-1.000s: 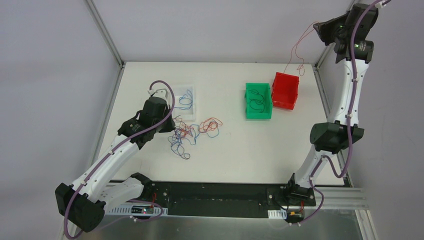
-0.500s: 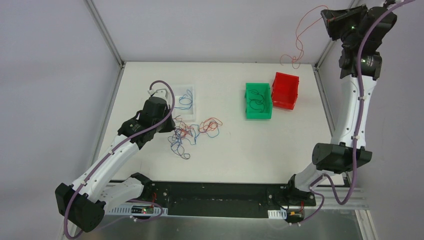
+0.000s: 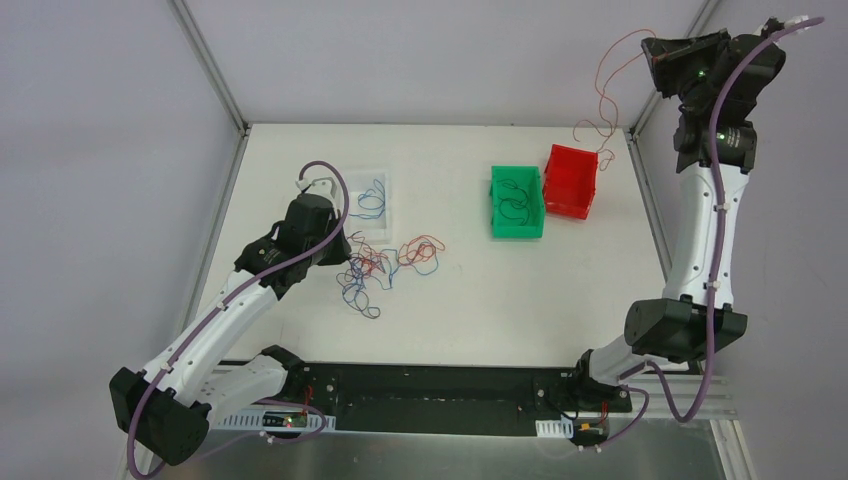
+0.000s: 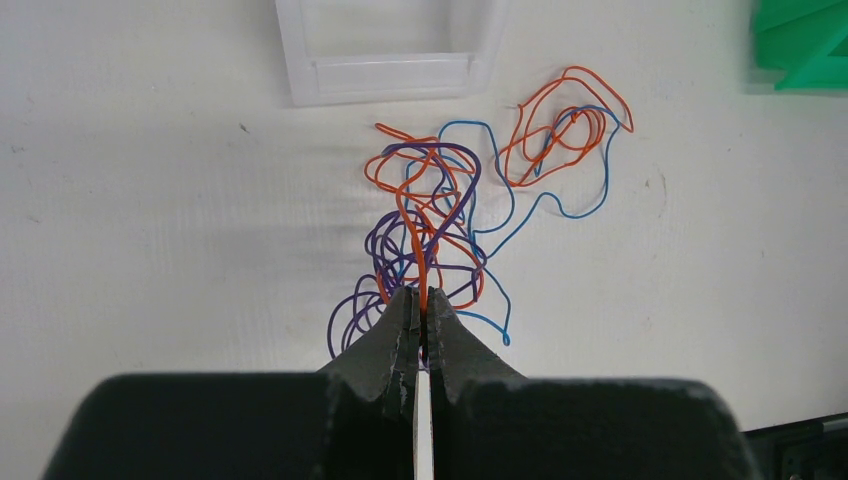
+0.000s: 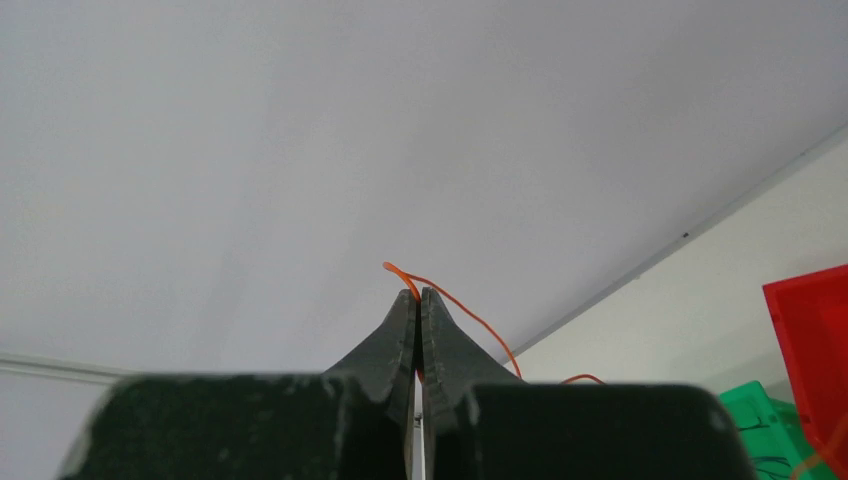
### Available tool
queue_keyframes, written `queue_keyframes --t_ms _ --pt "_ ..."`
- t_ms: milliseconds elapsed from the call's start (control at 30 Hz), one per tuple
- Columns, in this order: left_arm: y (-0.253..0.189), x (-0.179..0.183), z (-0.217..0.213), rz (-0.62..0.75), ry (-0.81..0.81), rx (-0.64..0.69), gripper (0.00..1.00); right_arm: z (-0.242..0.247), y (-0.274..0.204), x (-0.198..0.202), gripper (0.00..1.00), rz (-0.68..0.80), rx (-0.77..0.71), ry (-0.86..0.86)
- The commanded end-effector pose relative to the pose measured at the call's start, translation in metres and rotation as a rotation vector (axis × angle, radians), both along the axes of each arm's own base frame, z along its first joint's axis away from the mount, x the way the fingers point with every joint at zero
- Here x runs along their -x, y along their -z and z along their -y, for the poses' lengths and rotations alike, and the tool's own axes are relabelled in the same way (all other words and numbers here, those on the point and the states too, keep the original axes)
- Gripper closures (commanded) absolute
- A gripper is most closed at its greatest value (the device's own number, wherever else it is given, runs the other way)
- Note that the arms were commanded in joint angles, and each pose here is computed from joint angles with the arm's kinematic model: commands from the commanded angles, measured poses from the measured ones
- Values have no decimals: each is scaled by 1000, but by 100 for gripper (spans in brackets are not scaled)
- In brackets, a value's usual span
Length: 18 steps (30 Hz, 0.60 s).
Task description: Untangle the cables
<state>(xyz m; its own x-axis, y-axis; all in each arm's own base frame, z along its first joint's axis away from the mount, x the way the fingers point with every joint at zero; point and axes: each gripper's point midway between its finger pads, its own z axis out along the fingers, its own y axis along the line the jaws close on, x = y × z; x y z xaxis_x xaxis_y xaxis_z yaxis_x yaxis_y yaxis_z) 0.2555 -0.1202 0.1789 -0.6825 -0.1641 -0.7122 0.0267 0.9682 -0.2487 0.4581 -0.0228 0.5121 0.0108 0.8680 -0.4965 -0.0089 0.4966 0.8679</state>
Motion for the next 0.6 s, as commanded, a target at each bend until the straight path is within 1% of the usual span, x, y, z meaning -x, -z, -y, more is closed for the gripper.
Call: queue_keyframes --t_ms 0,267,433,567 --pt "-20 -5 2 57 2 32 100 12 10 -4 100 -2 -4 43" --pt "-20 -7 4 51 5 28 100 19 78 -29 100 -116 -46 50" --pt "-17 -6 4 42 8 31 100 25 137 -47 100 -234 -83 52" --pt "-16 -6 4 40 7 29 100 30 179 -54 100 -319 -108 55"
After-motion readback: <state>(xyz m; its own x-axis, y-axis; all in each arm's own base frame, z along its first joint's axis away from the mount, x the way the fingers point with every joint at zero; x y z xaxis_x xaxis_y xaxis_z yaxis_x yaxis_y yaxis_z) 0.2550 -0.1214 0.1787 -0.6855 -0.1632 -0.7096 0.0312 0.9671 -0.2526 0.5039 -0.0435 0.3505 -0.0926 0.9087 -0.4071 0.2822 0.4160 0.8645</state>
